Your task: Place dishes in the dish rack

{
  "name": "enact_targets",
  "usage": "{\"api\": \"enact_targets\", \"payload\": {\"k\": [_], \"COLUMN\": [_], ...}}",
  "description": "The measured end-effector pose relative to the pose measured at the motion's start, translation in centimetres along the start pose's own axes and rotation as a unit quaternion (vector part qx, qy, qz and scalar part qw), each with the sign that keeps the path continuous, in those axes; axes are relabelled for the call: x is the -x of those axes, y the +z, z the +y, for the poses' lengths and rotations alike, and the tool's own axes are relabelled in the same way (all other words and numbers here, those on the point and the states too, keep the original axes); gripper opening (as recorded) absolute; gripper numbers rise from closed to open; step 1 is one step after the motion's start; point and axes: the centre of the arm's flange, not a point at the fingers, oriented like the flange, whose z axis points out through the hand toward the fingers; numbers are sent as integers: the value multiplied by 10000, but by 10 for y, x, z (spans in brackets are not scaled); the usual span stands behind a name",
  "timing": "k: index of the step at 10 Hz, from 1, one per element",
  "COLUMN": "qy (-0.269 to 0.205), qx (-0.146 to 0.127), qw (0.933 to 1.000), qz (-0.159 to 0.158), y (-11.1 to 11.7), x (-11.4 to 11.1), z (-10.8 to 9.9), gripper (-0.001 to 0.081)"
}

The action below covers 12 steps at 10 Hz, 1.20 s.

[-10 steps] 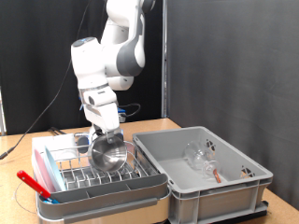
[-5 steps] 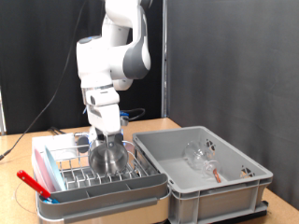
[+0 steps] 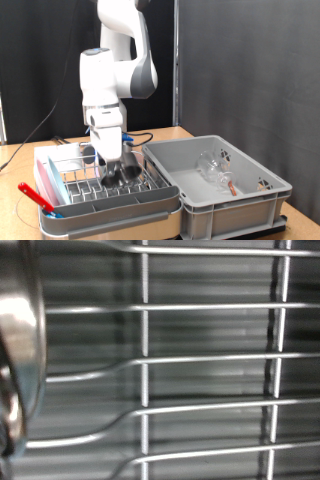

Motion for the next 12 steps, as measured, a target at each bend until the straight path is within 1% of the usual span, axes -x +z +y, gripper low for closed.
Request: {"api": "enact_targets", "payload": {"k": [1, 3, 5, 6, 7, 8, 9, 10, 12], "qy": [12, -32, -60, -35, -2, 12, -18, -76, -135], "qx": [-7, -84, -139, -214, -376, -600, -784, -873, -788], "qw": [10000, 9999, 9997, 9995, 9991, 9982, 9969, 9957, 9952], "qz": [23, 136, 206, 212, 173, 64, -87, -290, -567], "y": [5, 11, 14, 13, 10, 2, -11, -24, -52], "x": [-5, -13, -17, -19, -20, -22, -23, -23, -24], "z": [10, 22, 27, 27, 26, 24, 21, 16, 9], "gripper": [809, 809, 809, 809, 809, 809, 809, 809, 809]}}
